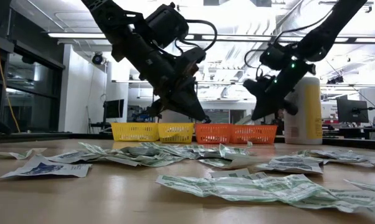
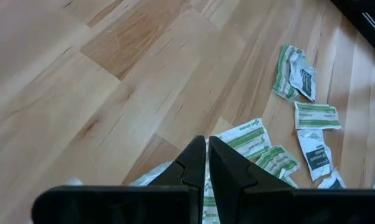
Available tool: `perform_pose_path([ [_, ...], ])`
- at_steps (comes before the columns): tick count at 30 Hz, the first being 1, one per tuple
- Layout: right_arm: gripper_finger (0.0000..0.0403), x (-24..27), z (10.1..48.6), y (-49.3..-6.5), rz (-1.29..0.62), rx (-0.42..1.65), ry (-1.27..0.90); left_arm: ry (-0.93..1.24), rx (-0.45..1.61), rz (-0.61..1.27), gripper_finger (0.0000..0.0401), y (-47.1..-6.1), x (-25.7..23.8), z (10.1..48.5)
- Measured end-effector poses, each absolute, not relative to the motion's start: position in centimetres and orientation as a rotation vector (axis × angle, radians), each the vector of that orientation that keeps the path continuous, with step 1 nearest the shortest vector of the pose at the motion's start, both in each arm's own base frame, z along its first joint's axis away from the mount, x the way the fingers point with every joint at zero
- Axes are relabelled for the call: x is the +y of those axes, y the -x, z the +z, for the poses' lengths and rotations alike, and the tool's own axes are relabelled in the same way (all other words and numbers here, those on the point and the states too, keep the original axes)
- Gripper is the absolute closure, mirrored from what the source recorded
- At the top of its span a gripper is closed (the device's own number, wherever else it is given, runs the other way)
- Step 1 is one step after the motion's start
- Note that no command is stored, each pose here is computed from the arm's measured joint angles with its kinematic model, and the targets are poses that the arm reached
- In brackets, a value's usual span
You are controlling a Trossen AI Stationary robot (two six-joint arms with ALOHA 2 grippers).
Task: Pick & Place First Aid Supplies
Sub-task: Put the green pad into the right orange bin
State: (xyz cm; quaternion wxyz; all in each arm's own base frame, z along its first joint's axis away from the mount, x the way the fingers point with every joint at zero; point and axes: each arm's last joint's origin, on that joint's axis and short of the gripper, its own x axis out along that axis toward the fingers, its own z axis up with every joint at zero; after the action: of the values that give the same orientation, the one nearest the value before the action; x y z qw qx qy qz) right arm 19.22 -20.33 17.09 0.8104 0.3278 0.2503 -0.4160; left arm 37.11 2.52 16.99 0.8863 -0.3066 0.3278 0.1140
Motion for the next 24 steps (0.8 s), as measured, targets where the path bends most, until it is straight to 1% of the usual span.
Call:
perform_pose_path([
  [5,0.0372,-20.5,16.5,-19.4,-0.887,0.551,-0.705,0.652,0.678,0.250,0.0381,-37.1,2.5,17.0],
  [13,0.0287,-20.5,16.8,-19.4,-0.869,0.547,-0.667,0.652,0.678,0.251,0.0381,-37.1,2.5,17.0],
  [16,0.0262,-20.5,16.9,-19.6,-0.809,0.527,-0.683,0.652,0.680,0.252,0.0381,-37.1,2.5,17.0],
  [19,0.0249,-20.4,17.1,-19.9,-0.728,0.499,-0.708,0.652,0.694,0.257,0.0381,-37.0,2.5,16.9],
  [24,0.0245,-19.9,17.4,-20.6,-0.617,0.481,-0.702,0.682,0.784,0.297,0.0381,-36.4,2.5,16.3],
])
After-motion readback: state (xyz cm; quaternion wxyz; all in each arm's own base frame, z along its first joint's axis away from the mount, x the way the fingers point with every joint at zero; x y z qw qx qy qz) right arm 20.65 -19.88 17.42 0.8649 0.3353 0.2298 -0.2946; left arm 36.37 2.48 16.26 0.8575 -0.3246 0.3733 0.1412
